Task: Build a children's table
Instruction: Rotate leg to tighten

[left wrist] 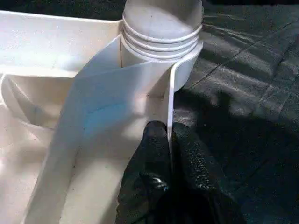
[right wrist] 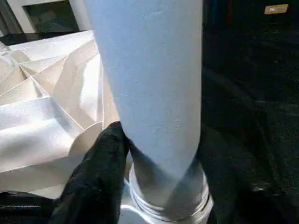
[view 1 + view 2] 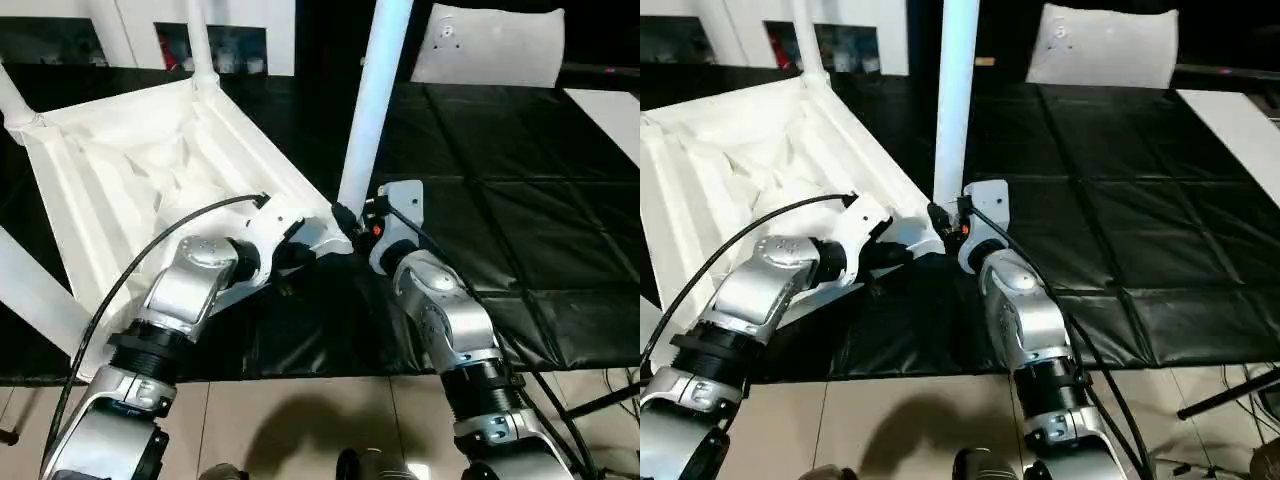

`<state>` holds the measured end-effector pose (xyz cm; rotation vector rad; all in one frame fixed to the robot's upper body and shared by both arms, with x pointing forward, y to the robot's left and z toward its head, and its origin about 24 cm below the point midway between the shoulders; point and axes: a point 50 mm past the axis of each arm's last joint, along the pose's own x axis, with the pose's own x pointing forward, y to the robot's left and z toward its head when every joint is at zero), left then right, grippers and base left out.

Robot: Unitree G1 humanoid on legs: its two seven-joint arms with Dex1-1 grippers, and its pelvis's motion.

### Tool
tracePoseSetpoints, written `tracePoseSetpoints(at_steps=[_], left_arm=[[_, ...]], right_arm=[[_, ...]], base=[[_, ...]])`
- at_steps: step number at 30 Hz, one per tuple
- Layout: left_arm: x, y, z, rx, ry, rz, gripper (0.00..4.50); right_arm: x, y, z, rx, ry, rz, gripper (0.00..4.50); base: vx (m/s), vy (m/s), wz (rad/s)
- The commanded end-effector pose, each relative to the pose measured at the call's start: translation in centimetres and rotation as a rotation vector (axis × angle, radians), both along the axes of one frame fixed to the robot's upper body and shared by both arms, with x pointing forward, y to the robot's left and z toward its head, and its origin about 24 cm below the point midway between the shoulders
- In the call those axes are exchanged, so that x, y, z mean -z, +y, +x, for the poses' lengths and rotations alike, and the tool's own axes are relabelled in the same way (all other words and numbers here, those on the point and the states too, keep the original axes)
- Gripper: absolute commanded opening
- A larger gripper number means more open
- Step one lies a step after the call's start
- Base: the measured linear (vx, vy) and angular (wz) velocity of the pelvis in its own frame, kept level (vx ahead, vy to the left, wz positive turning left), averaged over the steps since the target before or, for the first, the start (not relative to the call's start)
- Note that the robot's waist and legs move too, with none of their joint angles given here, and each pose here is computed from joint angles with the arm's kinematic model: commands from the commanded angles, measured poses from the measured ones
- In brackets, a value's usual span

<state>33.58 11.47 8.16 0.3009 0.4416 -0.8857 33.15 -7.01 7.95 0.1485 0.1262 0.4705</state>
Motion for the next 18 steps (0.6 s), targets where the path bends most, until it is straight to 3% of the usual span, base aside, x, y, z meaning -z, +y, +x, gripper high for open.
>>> tracePoseSetpoints(at_steps=[1, 7, 8, 12, 18], left_arm=[[-1.4, -2.0, 0.0, 0.108, -0.074, -0.030, 0.00], [-0.9, 0.2, -0.4, 0.154, -0.049, 0.045, 0.00], [-0.7, 1.1, -0.6, 0.198, -0.040, 0.059, 0.00], [-0.5, 2.4, -1.5, 0.343, -0.017, 0.055, 0.00], [-0.4, 3.7, -2.5, 0.530, 0.022, 0.055, 0.00]], right_arm=[[2.2, 1.5, -1.3, -0.100, 0.098, 0.002, 2.72], [1.8, -1.7, -1.6, -0.125, 0.037, -0.023, 3.24], [1.6, -2.9, -1.9, -0.176, 0.007, -0.034, 3.38], [1.0, -5.0, -2.7, -0.327, -0.041, -0.085, 3.57], [0.0, -6.8, -3.3, -0.550, -0.075, -0.143, 4.02]], base=[[0.000, 0.000, 0.00], [0.000, 0.000, 0.00], [0.000, 0.000, 0.00], [0.000, 0.000, 0.00], [0.000, 0.000, 0.00]])
